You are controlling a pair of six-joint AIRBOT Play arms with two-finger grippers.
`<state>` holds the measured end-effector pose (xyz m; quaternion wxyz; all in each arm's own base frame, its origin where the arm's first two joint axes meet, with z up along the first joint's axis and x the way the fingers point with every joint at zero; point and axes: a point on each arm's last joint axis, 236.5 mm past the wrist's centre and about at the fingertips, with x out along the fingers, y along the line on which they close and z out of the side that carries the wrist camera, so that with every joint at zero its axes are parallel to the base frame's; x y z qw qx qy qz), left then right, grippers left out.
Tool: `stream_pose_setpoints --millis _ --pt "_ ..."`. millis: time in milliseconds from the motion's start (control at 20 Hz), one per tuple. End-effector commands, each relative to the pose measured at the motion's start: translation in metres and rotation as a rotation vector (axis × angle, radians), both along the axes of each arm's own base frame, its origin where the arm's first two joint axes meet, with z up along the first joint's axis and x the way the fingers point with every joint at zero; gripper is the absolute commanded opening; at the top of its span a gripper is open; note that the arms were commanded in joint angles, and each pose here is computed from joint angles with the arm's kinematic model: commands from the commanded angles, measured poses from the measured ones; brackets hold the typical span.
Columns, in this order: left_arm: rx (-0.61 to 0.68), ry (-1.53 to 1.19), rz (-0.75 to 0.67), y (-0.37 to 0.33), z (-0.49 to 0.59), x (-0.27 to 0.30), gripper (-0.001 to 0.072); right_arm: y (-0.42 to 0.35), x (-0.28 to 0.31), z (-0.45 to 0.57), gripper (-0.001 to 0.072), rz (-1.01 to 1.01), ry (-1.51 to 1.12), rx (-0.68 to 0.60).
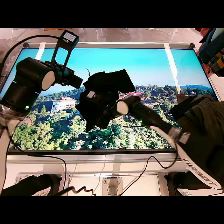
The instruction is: Fold the clothes and pants, and hang the long-sleeved shirts on hangers.
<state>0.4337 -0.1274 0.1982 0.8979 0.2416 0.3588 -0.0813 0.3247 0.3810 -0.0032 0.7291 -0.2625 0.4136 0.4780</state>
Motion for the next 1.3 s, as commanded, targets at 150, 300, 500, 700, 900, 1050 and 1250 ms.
stream_pose_setpoints --millis 150,300,500,700,900,1050,1250 --pt "0.075 0.084 0.306 0.115 -0.007 -0.010 0.0010 0.009 0.008 -0.053 0.0481 0.202 -0.150 -0.154" --pt "0.068 0.102 0.391 0.145 -0.009 -0.014 0.0010 0.022 0.002 -0.063 0.0481 0.278 -0.186 -0.160" --pt "0.073 0.125 0.428 0.158 -0.013 -0.018 0.0010 0.042 -0.010 -0.072 0.0481 0.327 -0.212 -0.146" --pt "0.079 0.141 0.428 0.158 -0.020 -0.015 0.0020 0.060 -0.003 -0.081 0.0432 0.360 -0.303 -0.134" --pt "0.086 0.159 0.429 0.158 -0.028 -0.012 0.0019 0.053 0.013 -0.082 0.0102 0.360 -0.343 -0.162" --pt "0.095 0.179 0.428 0.157 -0.037 -0.008 0.0019 0.048 0.021 -0.072 0.0021 0.356 -0.345 -0.187" --pt "0.105 0.195 0.422 0.156 -0.046 -0.003 0.0017 0.040 0.045 -0.040 0.0020 0.223 -0.335 -0.160"
